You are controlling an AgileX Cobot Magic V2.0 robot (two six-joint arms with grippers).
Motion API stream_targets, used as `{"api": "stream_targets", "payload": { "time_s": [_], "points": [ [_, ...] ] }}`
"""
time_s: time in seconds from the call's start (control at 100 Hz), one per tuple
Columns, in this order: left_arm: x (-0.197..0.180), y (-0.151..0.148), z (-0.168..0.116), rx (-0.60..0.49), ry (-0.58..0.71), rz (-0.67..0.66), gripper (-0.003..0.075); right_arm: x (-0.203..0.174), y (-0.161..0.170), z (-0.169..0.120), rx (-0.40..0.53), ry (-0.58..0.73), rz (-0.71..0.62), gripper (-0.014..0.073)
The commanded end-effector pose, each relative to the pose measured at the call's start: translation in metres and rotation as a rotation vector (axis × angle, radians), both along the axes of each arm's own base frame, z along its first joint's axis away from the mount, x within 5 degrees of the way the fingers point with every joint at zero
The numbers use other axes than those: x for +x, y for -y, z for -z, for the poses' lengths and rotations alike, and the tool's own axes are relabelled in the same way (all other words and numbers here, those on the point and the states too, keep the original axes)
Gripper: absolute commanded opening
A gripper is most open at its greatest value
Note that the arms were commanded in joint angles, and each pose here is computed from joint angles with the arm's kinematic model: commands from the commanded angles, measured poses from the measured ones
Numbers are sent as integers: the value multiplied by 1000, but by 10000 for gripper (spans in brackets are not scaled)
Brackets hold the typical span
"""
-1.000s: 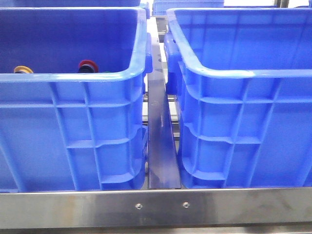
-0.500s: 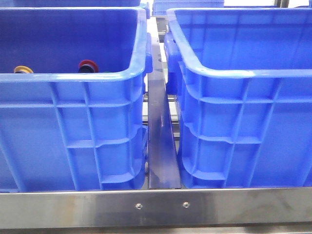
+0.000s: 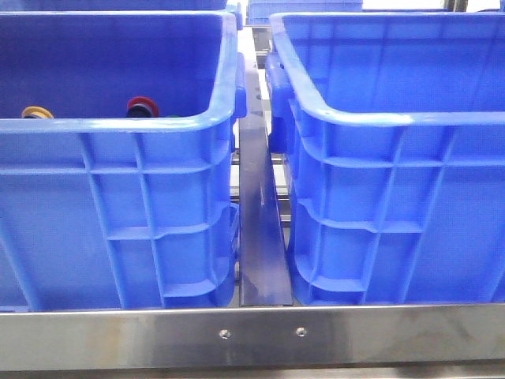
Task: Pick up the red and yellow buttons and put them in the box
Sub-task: 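Reach the left gripper down into the button crate toward a yellow button, then grasp the yellow-capped button with the left gripper and lift it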
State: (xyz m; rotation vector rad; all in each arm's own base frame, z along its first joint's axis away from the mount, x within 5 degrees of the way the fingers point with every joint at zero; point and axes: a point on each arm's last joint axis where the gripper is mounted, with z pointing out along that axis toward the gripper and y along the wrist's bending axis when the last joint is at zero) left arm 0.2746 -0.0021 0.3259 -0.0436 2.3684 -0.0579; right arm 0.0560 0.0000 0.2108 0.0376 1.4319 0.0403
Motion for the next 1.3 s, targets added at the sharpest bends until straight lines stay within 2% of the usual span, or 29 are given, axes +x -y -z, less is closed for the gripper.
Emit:
{"api": "stream_targets", "payload": {
  "time_s": [0.0,0.13,0.24,0.43,0.71,1.04,1.16,1.29],
  "points": [
    [14,7,-16,9,-1,43,599,-5,0,-15,-9,126,3,-69],
    [36,19,-6,20,-97,97,599,-5,0,-15,-9,126,3,-69],
    [53,23,2,20,-129,104,599,-5,0,-15,-9,126,3,-69],
    [76,29,17,-44,-198,103,599,-5,0,-15,-9,126,3,-69],
    [102,31,39,-56,-247,101,599,-5,0,-15,-9,126,3,-69],
    [115,31,56,-53,-253,96,594,-5,0,-15,-9,126,3,-69],
    [115,31,56,-53,-255,96,519,-5,0,-15,-9,126,3,-69],
    [115,31,56,-53,-255,96,344,-5,0,-15,-9,126,3,-69]
  ]
}}
